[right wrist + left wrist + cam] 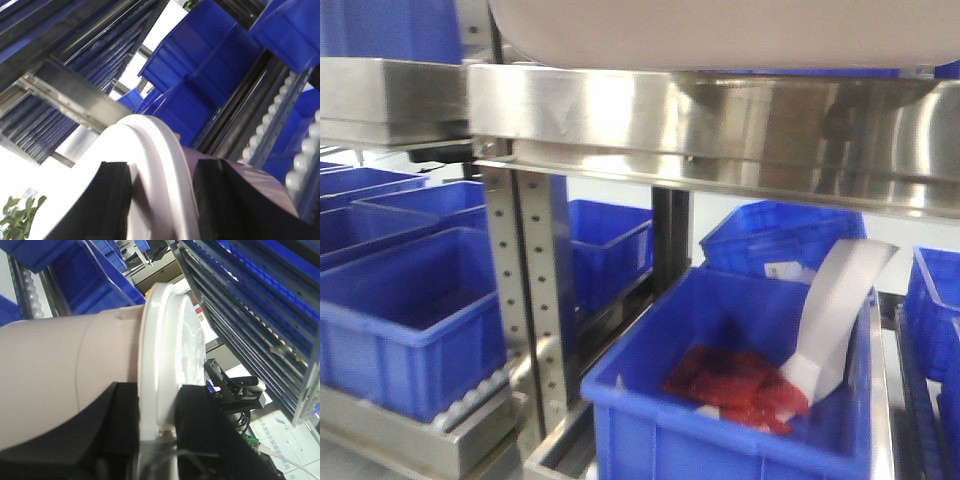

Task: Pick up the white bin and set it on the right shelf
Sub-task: 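Carry the bin up to the shelf level above the blue bins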

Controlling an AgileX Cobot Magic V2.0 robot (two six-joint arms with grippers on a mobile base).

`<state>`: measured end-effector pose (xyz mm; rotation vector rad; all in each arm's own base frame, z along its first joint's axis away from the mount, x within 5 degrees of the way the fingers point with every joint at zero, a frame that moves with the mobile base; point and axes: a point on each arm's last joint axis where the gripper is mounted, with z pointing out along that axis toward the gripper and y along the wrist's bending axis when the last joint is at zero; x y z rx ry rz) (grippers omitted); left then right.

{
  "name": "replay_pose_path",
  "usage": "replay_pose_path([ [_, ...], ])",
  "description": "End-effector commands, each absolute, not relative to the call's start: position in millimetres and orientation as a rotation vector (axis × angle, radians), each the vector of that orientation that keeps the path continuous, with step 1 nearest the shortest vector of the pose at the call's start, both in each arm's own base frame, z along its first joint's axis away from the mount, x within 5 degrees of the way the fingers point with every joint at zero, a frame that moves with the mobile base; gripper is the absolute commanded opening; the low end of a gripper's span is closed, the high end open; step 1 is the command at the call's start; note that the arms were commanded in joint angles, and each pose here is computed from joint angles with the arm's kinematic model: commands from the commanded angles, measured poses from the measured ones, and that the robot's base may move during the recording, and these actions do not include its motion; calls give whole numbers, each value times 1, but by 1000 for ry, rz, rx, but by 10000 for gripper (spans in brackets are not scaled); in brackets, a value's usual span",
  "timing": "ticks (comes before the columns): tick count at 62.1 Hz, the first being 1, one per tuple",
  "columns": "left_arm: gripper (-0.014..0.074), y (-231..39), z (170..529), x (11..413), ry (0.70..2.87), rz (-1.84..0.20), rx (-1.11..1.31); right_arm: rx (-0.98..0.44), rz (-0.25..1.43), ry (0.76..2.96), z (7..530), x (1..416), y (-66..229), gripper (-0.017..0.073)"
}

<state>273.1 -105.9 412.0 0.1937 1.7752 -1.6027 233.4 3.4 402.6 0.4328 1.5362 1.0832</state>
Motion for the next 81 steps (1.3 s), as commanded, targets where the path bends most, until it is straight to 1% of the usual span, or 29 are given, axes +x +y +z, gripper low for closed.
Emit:
replay_pose_path([
  [1, -126, -122, 438, 238, 1665, -1779, 478, 192, 1357, 1443, 434, 211, 30, 62],
  [81, -126, -122, 438, 238, 1665, -1779, 478, 201, 1351, 1443, 433, 212, 29, 62],
])
